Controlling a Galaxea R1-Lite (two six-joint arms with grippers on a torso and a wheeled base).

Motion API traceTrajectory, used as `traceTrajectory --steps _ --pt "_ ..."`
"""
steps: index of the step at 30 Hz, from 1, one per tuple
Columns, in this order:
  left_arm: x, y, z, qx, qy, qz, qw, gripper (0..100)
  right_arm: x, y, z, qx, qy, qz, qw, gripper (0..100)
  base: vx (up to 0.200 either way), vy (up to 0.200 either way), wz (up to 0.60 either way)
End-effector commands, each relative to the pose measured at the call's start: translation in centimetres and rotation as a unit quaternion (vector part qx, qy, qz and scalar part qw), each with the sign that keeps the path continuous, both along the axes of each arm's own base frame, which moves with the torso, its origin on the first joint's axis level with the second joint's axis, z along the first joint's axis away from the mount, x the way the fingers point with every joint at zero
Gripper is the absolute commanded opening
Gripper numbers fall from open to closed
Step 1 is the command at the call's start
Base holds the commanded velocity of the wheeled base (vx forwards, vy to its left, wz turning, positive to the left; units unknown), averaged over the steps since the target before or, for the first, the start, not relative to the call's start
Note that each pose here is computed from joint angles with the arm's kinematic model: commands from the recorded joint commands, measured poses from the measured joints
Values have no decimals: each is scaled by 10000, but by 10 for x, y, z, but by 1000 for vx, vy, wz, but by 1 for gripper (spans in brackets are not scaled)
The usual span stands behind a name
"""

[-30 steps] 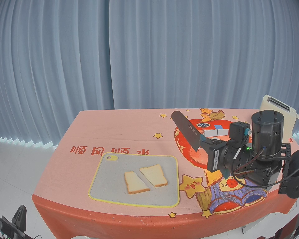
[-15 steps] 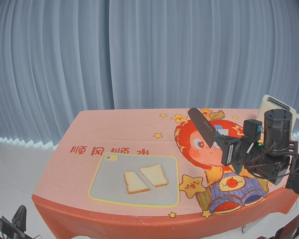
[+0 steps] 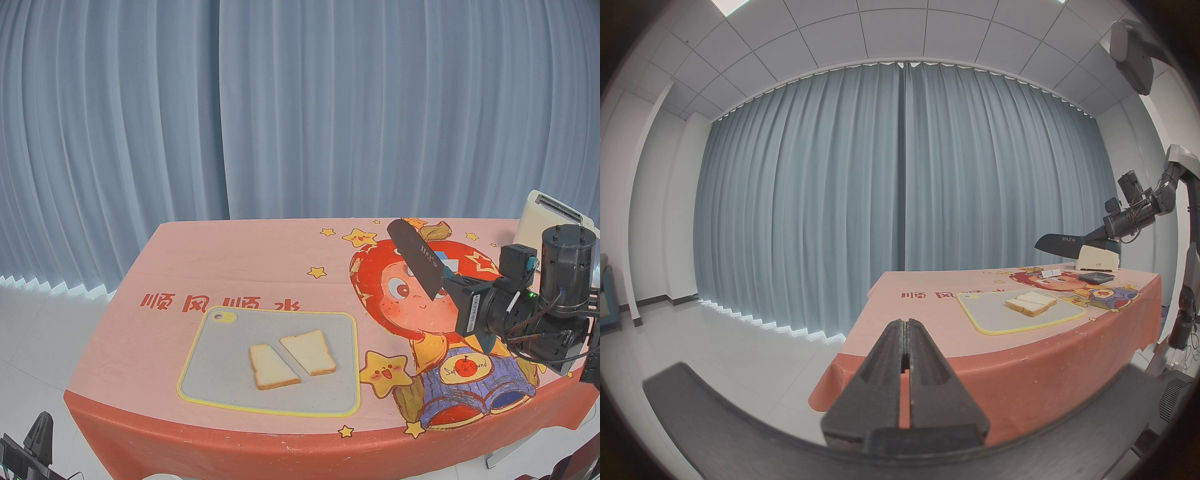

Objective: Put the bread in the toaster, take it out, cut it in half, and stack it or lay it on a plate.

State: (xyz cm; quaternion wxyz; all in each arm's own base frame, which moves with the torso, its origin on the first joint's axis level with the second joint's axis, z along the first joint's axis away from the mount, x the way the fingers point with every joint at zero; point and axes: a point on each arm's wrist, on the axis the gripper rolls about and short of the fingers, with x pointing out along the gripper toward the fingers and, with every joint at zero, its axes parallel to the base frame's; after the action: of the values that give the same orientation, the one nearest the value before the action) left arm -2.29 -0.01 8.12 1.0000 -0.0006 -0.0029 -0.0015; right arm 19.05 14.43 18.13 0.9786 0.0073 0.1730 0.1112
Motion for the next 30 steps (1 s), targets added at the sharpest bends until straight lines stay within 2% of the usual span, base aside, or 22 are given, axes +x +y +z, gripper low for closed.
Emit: traceTrajectory --steps 1,30 --pt "0 0 -5 -1 29 0 10000 0 -4 -6 -1 -14 5 -53 10000 0 0 0 0" --pt "0 0 -5 -1 21 7 10000 0 12 -31 5 -22 -91 -607 9981 0 0 0 0"
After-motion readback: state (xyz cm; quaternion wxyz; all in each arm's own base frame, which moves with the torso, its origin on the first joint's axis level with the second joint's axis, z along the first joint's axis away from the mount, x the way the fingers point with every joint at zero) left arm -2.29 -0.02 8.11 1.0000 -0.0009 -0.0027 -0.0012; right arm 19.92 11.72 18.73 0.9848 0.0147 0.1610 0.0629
